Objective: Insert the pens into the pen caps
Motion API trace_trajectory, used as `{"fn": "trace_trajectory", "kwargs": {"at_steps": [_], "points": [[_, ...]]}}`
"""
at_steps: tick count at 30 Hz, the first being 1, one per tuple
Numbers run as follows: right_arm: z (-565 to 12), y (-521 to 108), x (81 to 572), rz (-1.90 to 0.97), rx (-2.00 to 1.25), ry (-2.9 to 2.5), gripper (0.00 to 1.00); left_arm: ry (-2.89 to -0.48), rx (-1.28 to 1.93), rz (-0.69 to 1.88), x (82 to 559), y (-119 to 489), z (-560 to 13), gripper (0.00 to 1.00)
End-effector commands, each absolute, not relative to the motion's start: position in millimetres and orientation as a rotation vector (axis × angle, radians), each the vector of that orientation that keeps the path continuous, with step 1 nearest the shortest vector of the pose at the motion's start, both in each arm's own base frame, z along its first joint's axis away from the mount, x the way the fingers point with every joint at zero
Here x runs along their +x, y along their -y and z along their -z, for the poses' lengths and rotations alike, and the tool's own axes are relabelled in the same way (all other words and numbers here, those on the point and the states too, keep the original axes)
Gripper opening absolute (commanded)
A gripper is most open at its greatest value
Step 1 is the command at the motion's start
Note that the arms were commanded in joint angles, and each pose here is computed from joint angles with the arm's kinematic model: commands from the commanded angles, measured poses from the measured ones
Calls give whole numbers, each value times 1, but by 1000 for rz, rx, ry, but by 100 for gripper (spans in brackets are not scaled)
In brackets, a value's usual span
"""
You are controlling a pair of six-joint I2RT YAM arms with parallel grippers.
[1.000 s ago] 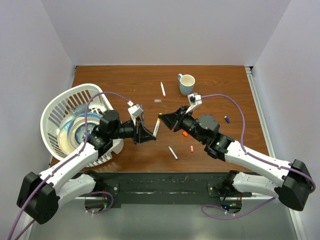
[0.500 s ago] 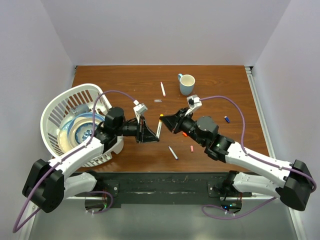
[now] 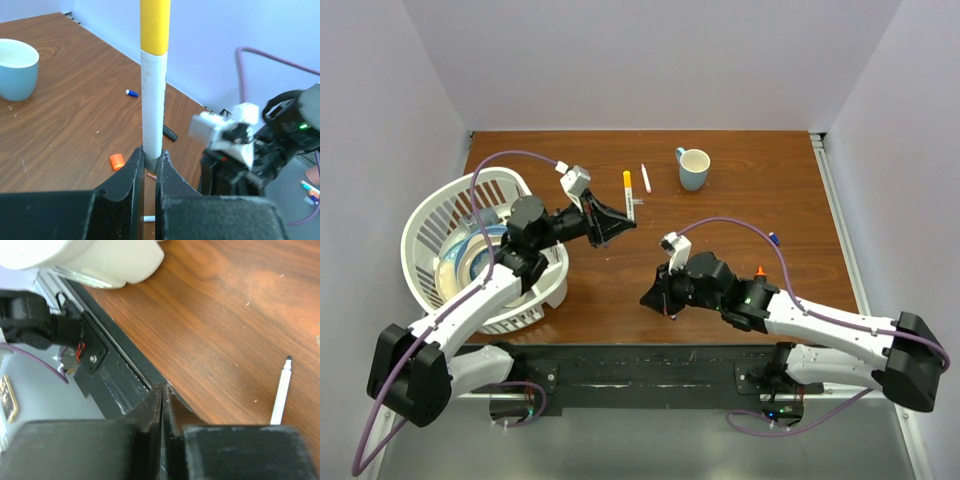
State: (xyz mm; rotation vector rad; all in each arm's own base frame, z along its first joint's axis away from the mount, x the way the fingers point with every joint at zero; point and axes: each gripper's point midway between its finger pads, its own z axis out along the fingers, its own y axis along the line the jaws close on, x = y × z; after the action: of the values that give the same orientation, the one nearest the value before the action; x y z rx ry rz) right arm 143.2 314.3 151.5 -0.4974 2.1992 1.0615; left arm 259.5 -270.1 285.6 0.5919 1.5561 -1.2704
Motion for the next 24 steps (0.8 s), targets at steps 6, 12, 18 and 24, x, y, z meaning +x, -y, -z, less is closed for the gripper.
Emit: {"fn": "trace_trajectory", "kwargs": {"at_steps": [6,12,18,24], "points": [[-296,-302,192,-960,-344,-1855,44,-1624,647,1212,233,255,-272,0],[-346,-324,207,-949,-398,-1756,53,-1610,696,1319,199,253,-271,0],[-351,-344,229,-910,-370,-1739,55,-1597,738,1373,187,255,-273,0],[-333,-346,236,-891,-336,-1751,17,-1545,752,1413,179,255,-289,0]]}}
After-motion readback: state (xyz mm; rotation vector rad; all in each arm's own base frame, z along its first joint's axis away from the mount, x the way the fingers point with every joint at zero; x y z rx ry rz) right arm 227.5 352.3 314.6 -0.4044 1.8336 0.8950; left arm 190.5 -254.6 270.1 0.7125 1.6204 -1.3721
